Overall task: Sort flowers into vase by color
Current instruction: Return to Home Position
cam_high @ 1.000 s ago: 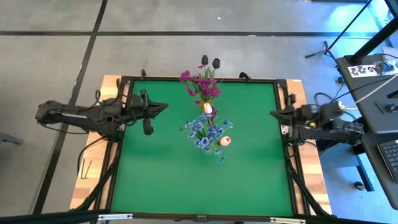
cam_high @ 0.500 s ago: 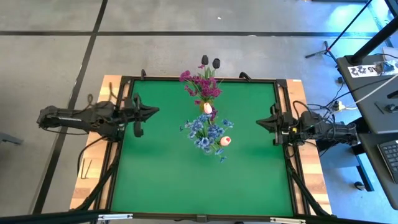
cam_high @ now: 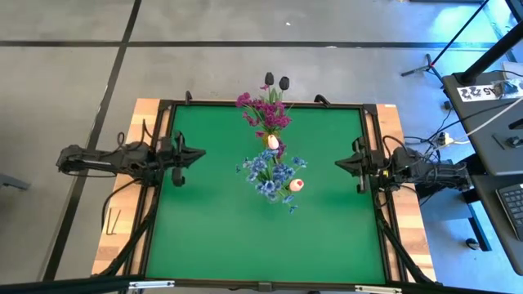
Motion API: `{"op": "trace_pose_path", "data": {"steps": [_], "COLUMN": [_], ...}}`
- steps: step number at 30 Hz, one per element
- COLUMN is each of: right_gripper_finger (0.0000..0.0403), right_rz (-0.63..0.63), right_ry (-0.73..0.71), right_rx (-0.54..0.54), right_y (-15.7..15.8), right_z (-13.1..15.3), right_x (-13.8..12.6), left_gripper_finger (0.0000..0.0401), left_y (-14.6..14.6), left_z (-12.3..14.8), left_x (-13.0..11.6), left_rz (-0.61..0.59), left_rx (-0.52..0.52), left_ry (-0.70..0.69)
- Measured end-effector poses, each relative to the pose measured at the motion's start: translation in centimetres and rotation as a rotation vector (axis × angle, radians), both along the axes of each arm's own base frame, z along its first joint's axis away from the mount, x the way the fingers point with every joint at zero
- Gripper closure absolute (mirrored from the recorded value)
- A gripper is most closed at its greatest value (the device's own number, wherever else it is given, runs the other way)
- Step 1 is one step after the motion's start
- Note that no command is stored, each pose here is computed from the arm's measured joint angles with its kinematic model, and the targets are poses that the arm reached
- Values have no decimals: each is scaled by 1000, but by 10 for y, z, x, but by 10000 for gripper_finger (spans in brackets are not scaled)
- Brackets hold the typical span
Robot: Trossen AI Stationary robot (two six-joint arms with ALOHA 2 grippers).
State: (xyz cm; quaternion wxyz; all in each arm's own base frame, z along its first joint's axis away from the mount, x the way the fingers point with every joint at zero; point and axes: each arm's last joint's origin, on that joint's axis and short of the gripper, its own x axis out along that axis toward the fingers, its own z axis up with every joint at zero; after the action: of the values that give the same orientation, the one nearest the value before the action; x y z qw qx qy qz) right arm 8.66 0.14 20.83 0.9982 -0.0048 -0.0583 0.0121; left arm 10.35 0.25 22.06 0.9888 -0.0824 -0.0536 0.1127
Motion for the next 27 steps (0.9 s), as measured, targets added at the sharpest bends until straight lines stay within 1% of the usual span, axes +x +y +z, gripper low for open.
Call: {"op": "trace_pose_path", "data": {"steps": [5, 10, 13, 17, 23, 27], "right_gripper_finger": [403, 403, 403, 403, 403, 403], "right_rz": [70, 65, 63, 27, 83, 22], "right_ry": [-80, 3, 30, 90, 76, 90], "right_rx": [-31, -24, -21, -18, -26, -27], "right_y": [2, 2, 2, 1, 3, 1], "right_z": [-23, -32, -35, -40, -39, -41], "right_x": [9, 10, 10, 11, 11, 11], "left_gripper_finger": [401, 401, 401, 401, 401, 401], "left_y": [-1, -1, -1, -1, -4, -4], "left_z": [-30, -50, -52, -53, -58, -64], "left_x": [5, 6, 6, 6, 6, 6], "left_rz": [-19, -22, -25, -42, -133, -119], "left_rx": [-5, -53, -58, -51, -78, -119], "left_ry": [-2, 53, 67, 86, 135, 188]}}
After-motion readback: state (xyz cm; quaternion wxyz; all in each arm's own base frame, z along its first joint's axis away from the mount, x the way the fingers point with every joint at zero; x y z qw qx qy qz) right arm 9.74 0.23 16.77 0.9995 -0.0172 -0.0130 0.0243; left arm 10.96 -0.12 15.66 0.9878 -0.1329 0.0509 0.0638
